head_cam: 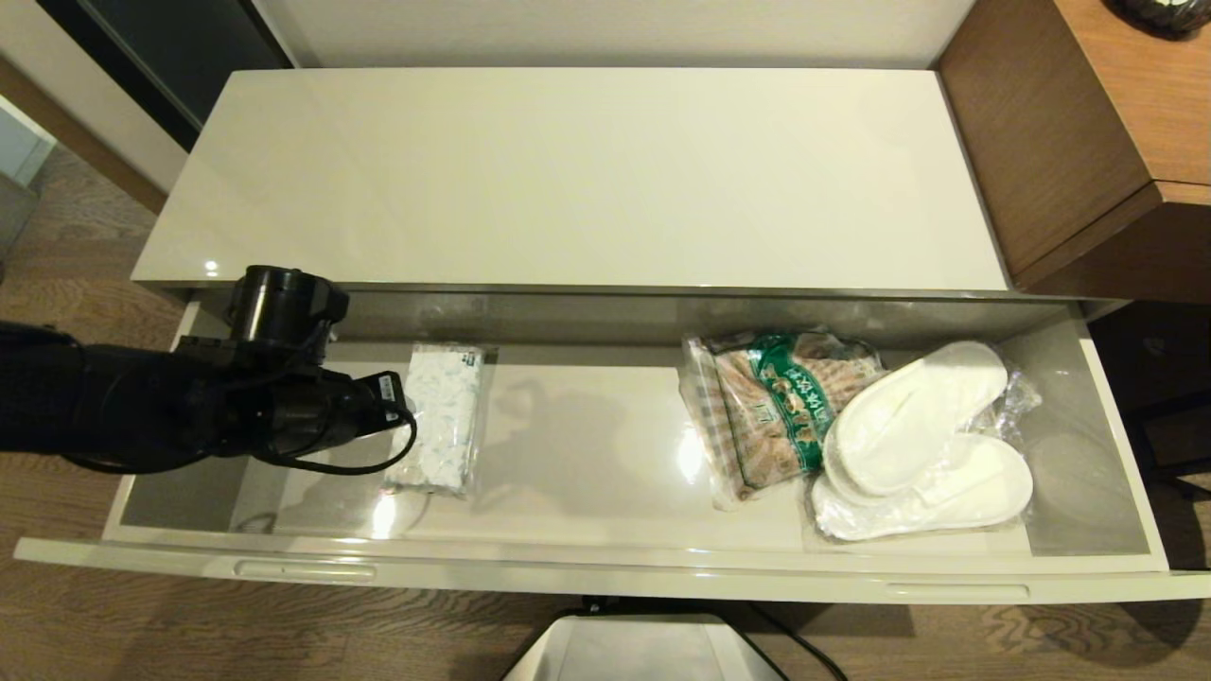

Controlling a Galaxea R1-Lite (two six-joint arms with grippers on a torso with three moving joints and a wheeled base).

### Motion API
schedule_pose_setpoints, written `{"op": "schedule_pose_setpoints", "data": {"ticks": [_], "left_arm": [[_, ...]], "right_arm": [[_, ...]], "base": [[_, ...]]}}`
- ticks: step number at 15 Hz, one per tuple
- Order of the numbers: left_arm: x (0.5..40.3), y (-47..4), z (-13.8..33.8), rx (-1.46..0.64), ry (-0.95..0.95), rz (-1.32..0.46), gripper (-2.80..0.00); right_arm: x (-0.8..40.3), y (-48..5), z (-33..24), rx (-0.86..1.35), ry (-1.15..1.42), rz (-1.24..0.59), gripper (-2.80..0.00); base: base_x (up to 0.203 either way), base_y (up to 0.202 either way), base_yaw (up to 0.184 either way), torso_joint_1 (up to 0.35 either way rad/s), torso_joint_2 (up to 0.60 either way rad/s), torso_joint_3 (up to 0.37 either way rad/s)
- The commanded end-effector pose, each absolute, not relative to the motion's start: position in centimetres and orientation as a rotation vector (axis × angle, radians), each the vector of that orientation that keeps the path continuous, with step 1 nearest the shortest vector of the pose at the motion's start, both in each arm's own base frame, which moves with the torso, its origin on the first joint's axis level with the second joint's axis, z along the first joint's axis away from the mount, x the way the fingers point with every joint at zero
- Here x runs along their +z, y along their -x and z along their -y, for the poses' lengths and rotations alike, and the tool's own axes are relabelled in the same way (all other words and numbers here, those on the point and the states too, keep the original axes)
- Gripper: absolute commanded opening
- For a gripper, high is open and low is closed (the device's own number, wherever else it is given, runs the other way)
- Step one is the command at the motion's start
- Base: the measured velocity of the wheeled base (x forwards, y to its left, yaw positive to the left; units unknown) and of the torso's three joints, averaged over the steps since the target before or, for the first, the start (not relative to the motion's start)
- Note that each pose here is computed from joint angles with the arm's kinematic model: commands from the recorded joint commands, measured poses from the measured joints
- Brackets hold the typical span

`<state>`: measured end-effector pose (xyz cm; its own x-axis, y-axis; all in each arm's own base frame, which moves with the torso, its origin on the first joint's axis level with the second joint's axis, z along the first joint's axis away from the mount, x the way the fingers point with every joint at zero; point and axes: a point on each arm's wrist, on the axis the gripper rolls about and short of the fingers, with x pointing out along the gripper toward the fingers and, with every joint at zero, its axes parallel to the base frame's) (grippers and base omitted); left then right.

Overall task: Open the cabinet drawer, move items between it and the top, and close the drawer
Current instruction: Take out the tissue from the drawer

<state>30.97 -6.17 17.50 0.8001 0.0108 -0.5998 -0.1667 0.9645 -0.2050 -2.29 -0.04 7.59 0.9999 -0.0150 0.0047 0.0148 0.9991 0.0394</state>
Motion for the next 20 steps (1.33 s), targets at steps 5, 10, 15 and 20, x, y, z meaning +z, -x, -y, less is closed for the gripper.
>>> {"op": "schedule_pose_setpoints", "data": {"ticks": [5, 10, 15, 20], "left_arm": [[15.8, -32.0, 6.2, 0.141, 0.232, -0.607, 0.0], [14.9, -32.9, 6.5, 0.125, 0.196, -0.563, 0.0], [13.4, -33.4, 6.7, 0.102, 0.103, -0.582, 0.0], [12.3, -34.5, 7.0, 0.071, 0.043, -0.542, 0.0]], "right_arm": [[7.5, 2.4, 0.0, -0.015, -0.04, 0.017, -2.8], [7.5, 2.4, 0.0, -0.013, -0.04, 0.017, -2.8], [7.5, 2.4, 0.0, -0.015, -0.04, 0.018, -2.8], [7.5, 2.4, 0.0, -0.015, -0.04, 0.017, -2.8]], "base": [[0.0, 0.0, 0.0, 0.0, 0.0, 0.0], [0.0, 0.0, 0.0, 0.0, 0.0, 0.0], [0.0, 0.0, 0.0, 0.0, 0.0, 0.0], [0.0, 0.0, 0.0, 0.0, 0.0, 0.0]]}}
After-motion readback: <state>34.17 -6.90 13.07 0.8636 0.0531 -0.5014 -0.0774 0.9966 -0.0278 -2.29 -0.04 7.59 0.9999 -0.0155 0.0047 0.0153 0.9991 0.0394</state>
